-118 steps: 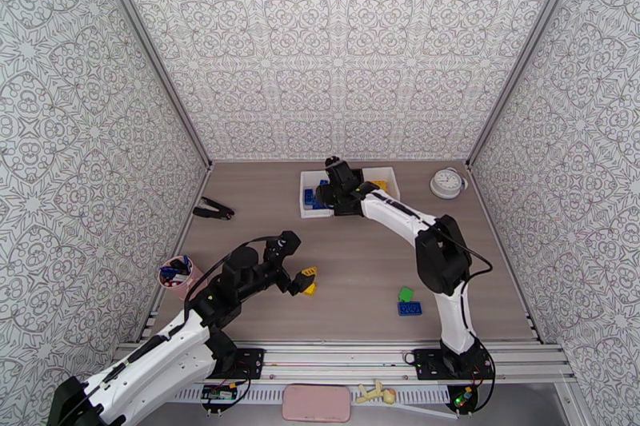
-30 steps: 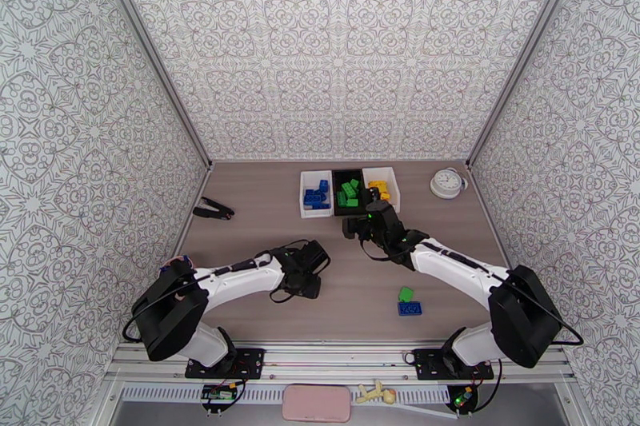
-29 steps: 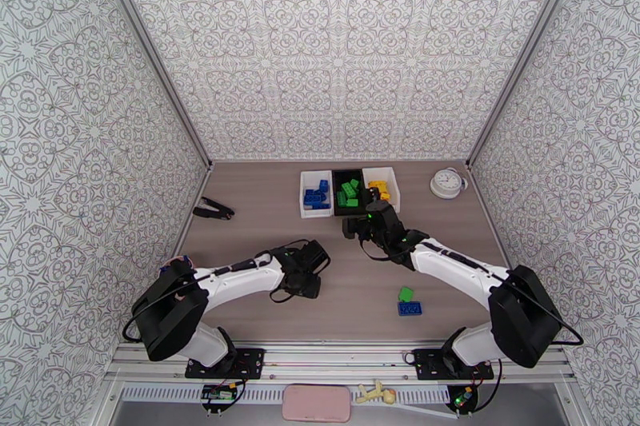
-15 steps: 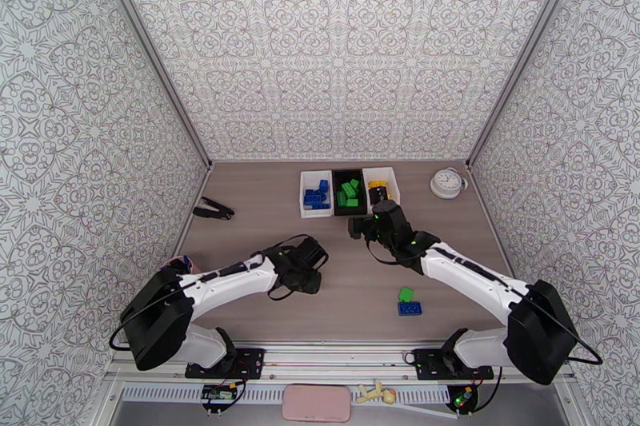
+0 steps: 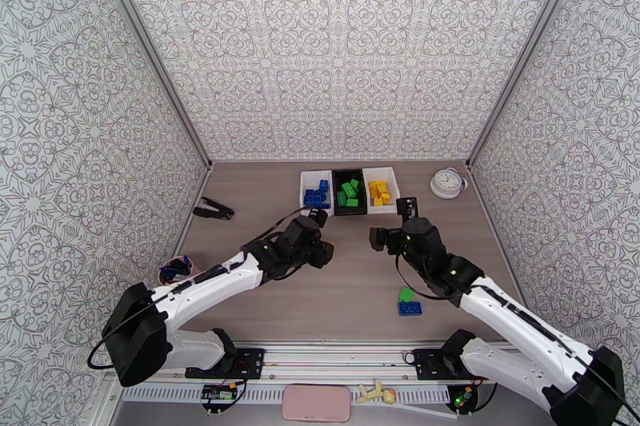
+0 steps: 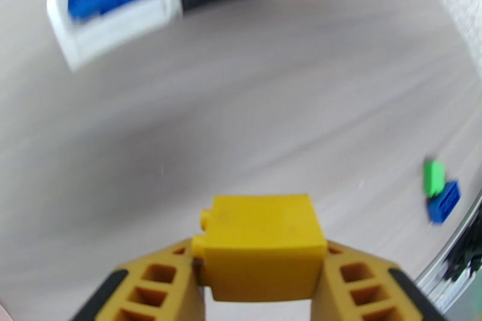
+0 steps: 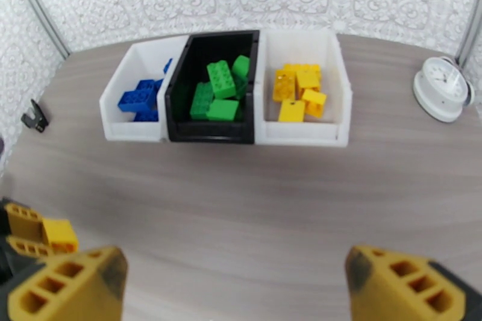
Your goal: Sort the legos into containers by color
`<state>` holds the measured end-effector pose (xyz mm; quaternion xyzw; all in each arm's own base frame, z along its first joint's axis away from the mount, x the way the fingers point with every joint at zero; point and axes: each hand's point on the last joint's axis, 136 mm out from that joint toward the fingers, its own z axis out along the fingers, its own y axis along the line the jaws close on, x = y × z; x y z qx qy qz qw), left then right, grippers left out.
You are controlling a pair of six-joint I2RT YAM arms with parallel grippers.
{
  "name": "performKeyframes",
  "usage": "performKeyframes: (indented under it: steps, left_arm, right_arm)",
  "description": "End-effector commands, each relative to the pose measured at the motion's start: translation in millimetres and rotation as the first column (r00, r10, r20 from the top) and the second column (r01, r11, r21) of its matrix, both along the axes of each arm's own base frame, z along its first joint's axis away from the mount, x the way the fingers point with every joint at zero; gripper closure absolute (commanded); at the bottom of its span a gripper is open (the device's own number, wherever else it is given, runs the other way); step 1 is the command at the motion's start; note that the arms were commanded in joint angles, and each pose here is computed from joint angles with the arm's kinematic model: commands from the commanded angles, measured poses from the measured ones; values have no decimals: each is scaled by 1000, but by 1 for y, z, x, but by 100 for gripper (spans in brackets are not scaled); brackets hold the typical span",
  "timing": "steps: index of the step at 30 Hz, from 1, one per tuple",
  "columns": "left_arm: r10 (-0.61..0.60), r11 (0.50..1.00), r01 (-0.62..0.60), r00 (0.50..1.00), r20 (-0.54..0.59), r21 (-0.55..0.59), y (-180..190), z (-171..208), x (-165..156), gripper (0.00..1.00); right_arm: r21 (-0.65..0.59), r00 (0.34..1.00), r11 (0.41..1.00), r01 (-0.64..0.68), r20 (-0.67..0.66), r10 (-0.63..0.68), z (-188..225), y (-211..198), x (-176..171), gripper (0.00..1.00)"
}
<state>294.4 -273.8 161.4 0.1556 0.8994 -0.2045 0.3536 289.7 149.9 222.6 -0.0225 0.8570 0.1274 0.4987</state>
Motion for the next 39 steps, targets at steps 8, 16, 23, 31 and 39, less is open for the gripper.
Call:
performKeyframes:
  steps: [8,16,23,31,39]
  left_arm:
    - [-62,990,91,967,246,-105,-70,55,92,60]
    - [-66,981,112,958,278,-156,-104,58,152,60]
    - [-73,984,115,955,287,-134,-130,37,204,60]
    - [-104,975,152,956,273,-160,-163,13,243,60]
    - [-119,972,166,960,255,-168,-183,2,261,50]
  right_arm:
    - [9,997,997,74,-8,-74,-9,-29,-22,0]
    - [33,1000,999,24,-10,-24,-9,-20,-25,0]
    - [41,1000,999,0,-26,1,-11,-14,-24,0]
    - [63,999,998,7,-39,-4,-18,-13,-26,0]
    - [65,999,998,-8,-39,10,-15,-12,-27,0]
